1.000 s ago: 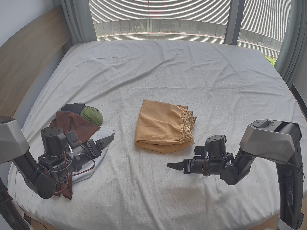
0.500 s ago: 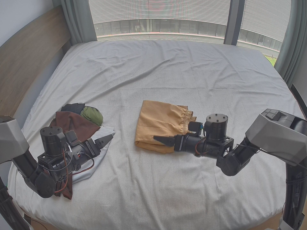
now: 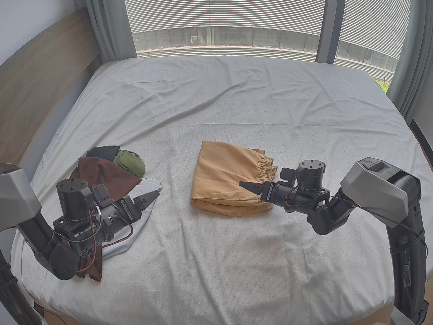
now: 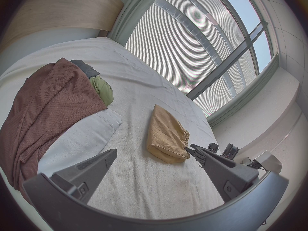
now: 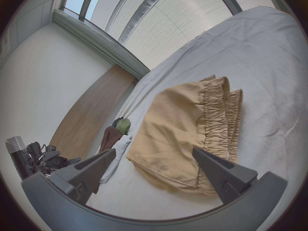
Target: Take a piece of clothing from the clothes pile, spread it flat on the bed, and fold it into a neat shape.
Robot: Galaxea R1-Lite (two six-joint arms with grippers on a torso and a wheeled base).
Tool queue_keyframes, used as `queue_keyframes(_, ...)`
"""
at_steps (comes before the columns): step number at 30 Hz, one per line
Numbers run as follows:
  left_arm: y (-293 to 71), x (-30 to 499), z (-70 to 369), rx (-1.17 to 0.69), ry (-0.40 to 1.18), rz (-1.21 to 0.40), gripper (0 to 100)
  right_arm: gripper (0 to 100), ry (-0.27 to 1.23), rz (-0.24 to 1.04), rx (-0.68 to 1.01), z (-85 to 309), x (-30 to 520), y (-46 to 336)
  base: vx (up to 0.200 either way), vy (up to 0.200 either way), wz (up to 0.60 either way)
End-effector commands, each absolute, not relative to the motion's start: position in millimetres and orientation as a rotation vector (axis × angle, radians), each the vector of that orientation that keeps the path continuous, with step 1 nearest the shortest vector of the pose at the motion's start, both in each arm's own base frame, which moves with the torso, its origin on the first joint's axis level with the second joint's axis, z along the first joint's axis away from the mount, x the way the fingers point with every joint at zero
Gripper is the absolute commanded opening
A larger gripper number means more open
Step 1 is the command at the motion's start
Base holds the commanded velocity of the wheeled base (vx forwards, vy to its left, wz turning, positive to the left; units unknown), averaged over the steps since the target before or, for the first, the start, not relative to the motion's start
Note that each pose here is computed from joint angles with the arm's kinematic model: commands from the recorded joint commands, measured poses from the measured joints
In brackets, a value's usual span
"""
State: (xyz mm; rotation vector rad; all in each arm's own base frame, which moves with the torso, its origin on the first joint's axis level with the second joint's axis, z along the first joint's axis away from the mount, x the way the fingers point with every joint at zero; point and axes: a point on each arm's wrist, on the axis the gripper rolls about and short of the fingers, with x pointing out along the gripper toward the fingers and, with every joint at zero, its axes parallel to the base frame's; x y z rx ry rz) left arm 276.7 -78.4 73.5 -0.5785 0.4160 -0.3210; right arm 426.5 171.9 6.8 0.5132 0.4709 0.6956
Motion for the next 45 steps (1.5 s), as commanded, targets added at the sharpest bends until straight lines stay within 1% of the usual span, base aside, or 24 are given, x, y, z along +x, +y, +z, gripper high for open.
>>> queue_keyframes(1,-79,276,73,-0.578,0.418,-0.322,100,100,0.506,0.673,0.516,-12,428,167,0.0,0.0,0.0)
queue_keyframes(3,-79,276,74,-0.579,0.412,-0.324,100,100,0.501,0.674,0.516,-7,426,167,0.0,0.0,0.0)
queue_keyframes(5,-79,275,76,-0.581,0.402,-0.329,100,100,0.472,0.683,0.516,8,424,167,0.0,0.0,0.0)
queue_keyframes(7,-78,274,83,-0.584,0.367,-0.338,100,100,0.432,0.702,0.514,35,415,166,0.0,0.0,0.0)
queue_keyframes(9,-77,265,103,-0.59,0.285,-0.368,100,100,0.377,0.724,0.511,73,398,162,0.0,0.0,0.0)
queue_keyframes(11,-76,256,116,-0.592,0.242,-0.389,100,100,0.344,0.732,0.506,96,384,157,0.0,0.0,0.0)
queue_keyframes(12,-74,239,137,-0.596,0.176,-0.425,100,100,0.292,0.748,0.489,128,359,148,0.0,0.0,0.0)
queue_keyframes(13,-73,227,147,-0.597,0.148,-0.45,100,100,0.263,0.755,0.474,144,344,142,0.0,0.0,0.0)
queue_keyframes(14,-73,208,159,-0.599,0.114,-0.495,100,100,0.208,0.762,0.433,166,317,130,0.0,0.0,0.0)
queue_keyframes(16,-71,182,171,-0.596,0.073,-0.536,100,100,0.164,0.766,0.39,183,288,117,0.0,0.0,0.0)
queue_keyframes(18,-64,148,183,-0.597,0.02,-0.588,100,100,0.106,0.761,0.336,197,245,98,0.0,0.0,0.0)
queue_keyframes(20,-56,120,188,-0.576,-0.014,-0.614,100,100,0.055,0.739,0.284,201,207,78,0.0,0.0,0.0)
queue_keyframes(21,-54,116,189,-0.567,-0.019,-0.616,100,100,0.046,0.734,0.276,201,201,74,0.0,0.0,0.0)
queue_keyframes(22,-44,93,190,-0.517,-0.049,-0.612,100,100,-0.006,0.702,0.246,202,168,57,0.0,0.0,0.0)
queue_keyframes(24,-35,72,188,-0.466,-0.073,-0.608,100,100,-0.067,0.673,0.237,201,135,42,0.0,0.0,0.0)
queue_keyframes(27,-22,45,180,-0.409,-0.078,-0.563,100,100,-0.141,0.625,0.223,190,90,26,0.0,0.0,0.0)
queue_keyframes(29,-17,35,175,-0.4,-0.076,-0.536,100,100,-0.168,0.605,0.217,185,75,21,0.0,0.0,0.0)
queue_keyframes(32,-6,9,156,-0.388,-0.054,-0.471,100,100,-0.22,0.575,0.206,163,32,13,0.0,0.0,0.0)
queue_keyframes(34,-5,4,152,-0.386,-0.05,-0.467,100,100,-0.225,0.572,0.204,158,23,12,0.0,0.0,0.0)
queue_keyframes(35,-3,-5,143,-0.384,-0.045,-0.447,100,100,-0.22,0.57,0.208,145,6,10,0.0,0.0,0.0)
queue_keyframes(38,-3,-13,135,-0.383,-0.068,-0.391,100,100,-0.196,0.564,0.214,123,-16,7,0.0,0.0,0.0)
queue_keyframes(40,-3,-17,127,-0.378,-0.083,-0.37,100,100,-0.169,0.535,0.217,110,-23,7,0.0,0.0,0.0)
queue_keyframes(41,-3,-18,124,-0.373,-0.091,-0.365,100,100,-0.158,0.511,0.218,108,-22,7,0.0,0.0,0.0)
queue_keyframes(45,-4,-19,102,-0.339,-0.098,-0.308,100,100,-0.119,0.316,0.233,102,-18,3,0.0,0.0,0.0)
